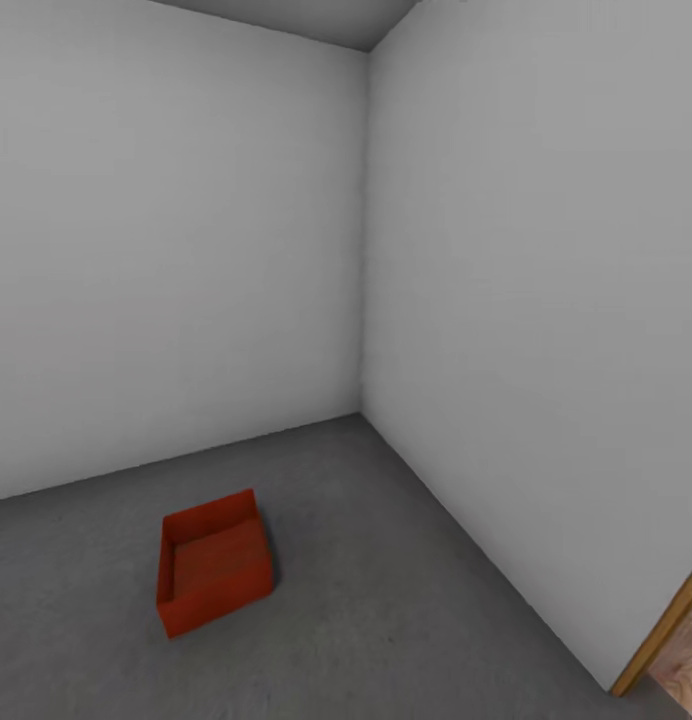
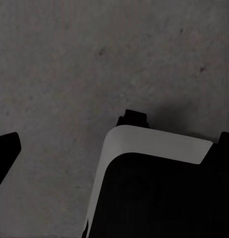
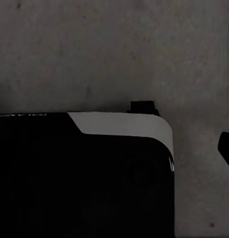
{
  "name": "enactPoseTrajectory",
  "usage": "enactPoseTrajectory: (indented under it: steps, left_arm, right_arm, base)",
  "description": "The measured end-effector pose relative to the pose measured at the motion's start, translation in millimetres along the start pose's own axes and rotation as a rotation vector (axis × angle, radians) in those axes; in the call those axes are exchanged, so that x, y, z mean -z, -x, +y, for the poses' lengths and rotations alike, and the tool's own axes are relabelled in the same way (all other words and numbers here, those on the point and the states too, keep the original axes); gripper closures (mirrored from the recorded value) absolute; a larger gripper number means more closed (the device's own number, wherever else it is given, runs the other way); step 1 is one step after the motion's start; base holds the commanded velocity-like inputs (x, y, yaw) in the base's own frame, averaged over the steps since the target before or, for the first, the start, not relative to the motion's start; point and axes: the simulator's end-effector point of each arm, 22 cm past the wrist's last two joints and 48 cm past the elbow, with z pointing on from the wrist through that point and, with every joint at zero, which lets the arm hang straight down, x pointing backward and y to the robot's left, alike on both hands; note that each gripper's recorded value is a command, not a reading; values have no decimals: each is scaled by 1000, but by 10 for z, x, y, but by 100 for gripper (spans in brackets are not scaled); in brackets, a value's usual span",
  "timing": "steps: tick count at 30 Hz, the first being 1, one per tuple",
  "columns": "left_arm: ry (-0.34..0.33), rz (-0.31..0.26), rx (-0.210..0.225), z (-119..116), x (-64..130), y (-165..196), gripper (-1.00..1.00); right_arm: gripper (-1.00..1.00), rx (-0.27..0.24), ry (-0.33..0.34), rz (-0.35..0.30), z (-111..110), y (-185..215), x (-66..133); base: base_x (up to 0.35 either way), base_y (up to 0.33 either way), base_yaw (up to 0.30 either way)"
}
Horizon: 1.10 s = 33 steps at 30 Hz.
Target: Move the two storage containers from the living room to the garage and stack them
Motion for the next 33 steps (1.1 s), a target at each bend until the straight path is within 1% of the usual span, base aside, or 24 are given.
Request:
enactPoseTrajectory:
  steps: [7, 30, 33]
  left_arm:
    - [0, 1, 2, -1, 0, -5, -100]
    - [0, 0, 1, -2, 0, -2, -100]
    - [0, 0, 1, -2, 0, -3, -100]
  right_arm:
    - [-100, -13, -2, -4, -9, 6, 0]
    - [-100, -12, -1, 1, -11, -3, 1]
    - [-100, -13, -6, 0, -41, 1, 2]
  base:
    - [0, 0, -300]
    - [0, 0, -300]
    - [0, 0, -300]
